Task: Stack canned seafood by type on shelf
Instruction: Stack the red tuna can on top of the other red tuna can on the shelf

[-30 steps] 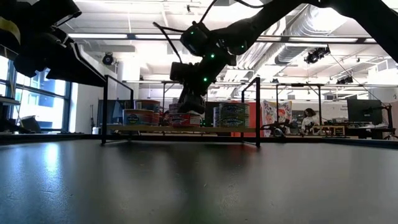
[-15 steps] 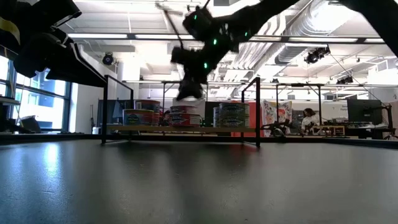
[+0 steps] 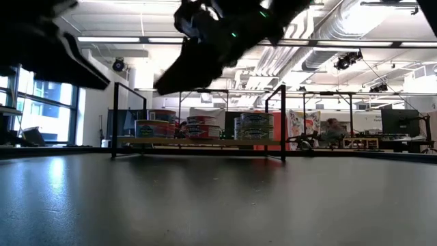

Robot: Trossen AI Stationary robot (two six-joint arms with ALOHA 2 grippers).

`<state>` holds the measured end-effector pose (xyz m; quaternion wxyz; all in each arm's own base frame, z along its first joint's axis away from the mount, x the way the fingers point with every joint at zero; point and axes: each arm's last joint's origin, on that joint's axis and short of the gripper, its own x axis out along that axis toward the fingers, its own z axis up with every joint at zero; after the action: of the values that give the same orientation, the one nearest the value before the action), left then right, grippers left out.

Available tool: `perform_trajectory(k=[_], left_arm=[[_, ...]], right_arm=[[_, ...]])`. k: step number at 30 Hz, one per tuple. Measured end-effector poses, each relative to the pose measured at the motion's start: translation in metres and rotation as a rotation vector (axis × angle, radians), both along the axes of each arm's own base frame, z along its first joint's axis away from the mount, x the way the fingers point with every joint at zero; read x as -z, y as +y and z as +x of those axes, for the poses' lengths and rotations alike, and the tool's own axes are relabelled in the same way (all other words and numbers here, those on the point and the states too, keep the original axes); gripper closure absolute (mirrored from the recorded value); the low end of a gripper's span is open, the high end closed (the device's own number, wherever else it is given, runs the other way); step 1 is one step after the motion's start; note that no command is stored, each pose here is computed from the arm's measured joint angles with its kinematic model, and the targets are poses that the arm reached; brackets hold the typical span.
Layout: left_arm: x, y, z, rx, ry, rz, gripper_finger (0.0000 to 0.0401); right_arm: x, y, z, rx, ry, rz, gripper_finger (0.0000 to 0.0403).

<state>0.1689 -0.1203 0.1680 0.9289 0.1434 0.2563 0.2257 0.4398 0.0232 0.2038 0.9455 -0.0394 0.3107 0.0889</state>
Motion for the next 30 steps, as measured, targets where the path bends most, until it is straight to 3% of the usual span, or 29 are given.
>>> perform_trajectory(k=[3,5,7,9,14,19,25,30], left_arm=[[-0.01,-0.013,0.0,0.088,0.022,-0.011,0.0255],[-0.017,-0.021,0.001,0.187,0.1,-0.049,0.0255],[-0.026,-0.028,0.003,0.259,0.175,-0.133,0.0255],[-0.036,-0.03,0.003,0.256,0.247,-0.239,0.0255],[-0.04,-0.025,-0.012,0.036,0.493,-0.574,0.0256],[-0.022,-0.025,-0.035,-0.247,0.712,-0.851,0.0276],[-0.007,-0.025,-0.052,-0.417,0.743,-0.908,0.0307],[0.002,-0.021,-0.053,-0.401,0.653,-0.864,0.033]], right_arm=[[0.029,0.042,-0.014,-0.071,-0.164,0.101,0.0309],[0.039,0.065,-0.027,-0.055,-0.262,0.122,0.0328],[0.046,0.08,-0.04,0.003,-0.32,0.096,0.0344],[0.051,0.09,-0.049,0.083,-0.36,0.041,0.0358],[0.058,0.101,-0.062,0.22,-0.378,-0.107,0.0381],[0.061,0.096,-0.062,0.244,-0.365,-0.125,0.0388],[0.061,0.088,-0.06,0.244,-0.36,-0.119,0.0389],[0.061,0.082,-0.057,0.226,-0.355,-0.104,0.0389]])
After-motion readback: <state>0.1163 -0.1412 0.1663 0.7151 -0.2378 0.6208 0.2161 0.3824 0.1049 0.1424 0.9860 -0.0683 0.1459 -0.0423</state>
